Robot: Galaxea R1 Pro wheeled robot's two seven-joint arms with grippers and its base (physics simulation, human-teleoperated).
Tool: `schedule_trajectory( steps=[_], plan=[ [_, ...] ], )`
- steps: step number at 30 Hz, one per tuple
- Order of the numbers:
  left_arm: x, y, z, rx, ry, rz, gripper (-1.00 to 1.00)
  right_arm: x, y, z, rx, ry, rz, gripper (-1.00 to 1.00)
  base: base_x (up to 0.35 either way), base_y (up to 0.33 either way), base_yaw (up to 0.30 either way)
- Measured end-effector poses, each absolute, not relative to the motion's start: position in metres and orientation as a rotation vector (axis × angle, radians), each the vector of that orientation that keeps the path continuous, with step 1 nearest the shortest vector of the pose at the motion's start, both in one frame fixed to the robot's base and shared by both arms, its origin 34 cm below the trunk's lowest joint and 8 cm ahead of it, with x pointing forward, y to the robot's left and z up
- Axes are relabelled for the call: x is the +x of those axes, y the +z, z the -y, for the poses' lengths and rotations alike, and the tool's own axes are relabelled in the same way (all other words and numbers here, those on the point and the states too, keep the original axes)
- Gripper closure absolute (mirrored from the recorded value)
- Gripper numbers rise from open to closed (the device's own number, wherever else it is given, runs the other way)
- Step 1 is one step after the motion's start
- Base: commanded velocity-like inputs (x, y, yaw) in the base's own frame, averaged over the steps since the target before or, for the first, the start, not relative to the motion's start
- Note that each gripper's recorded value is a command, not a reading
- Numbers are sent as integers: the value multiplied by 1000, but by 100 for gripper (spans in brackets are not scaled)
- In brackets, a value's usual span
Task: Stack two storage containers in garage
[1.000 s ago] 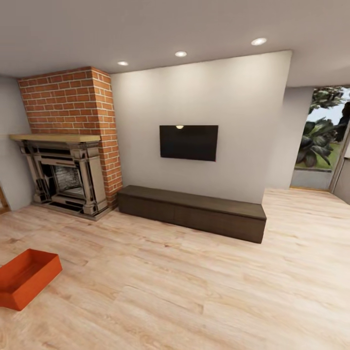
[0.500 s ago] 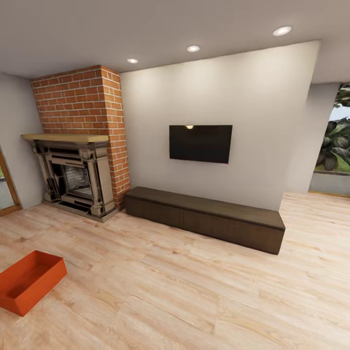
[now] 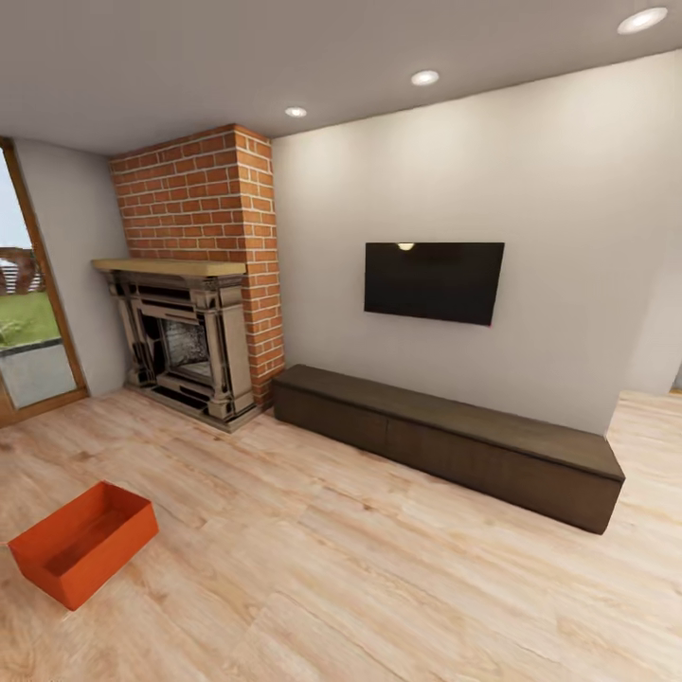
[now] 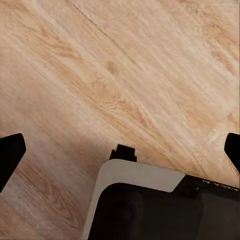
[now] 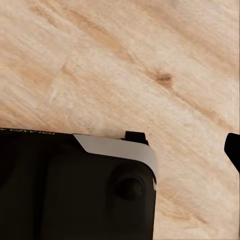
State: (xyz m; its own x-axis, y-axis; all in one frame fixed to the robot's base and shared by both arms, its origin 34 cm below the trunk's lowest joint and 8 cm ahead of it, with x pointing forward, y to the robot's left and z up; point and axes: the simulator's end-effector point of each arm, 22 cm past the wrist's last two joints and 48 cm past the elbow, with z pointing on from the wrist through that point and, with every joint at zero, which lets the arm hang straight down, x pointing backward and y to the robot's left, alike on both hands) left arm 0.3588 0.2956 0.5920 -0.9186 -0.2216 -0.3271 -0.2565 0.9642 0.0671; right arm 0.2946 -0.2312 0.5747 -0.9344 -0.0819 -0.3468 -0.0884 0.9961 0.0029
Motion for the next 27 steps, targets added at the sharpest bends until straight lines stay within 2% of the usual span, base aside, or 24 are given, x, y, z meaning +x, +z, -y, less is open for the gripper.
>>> schedule_trajectory(
  steps=[27],
  plan=[
    [359,592,-296,-349,156,-2793,-100,295,575,232,-119,25,-2785,-100,322,0,266]
  ],
)
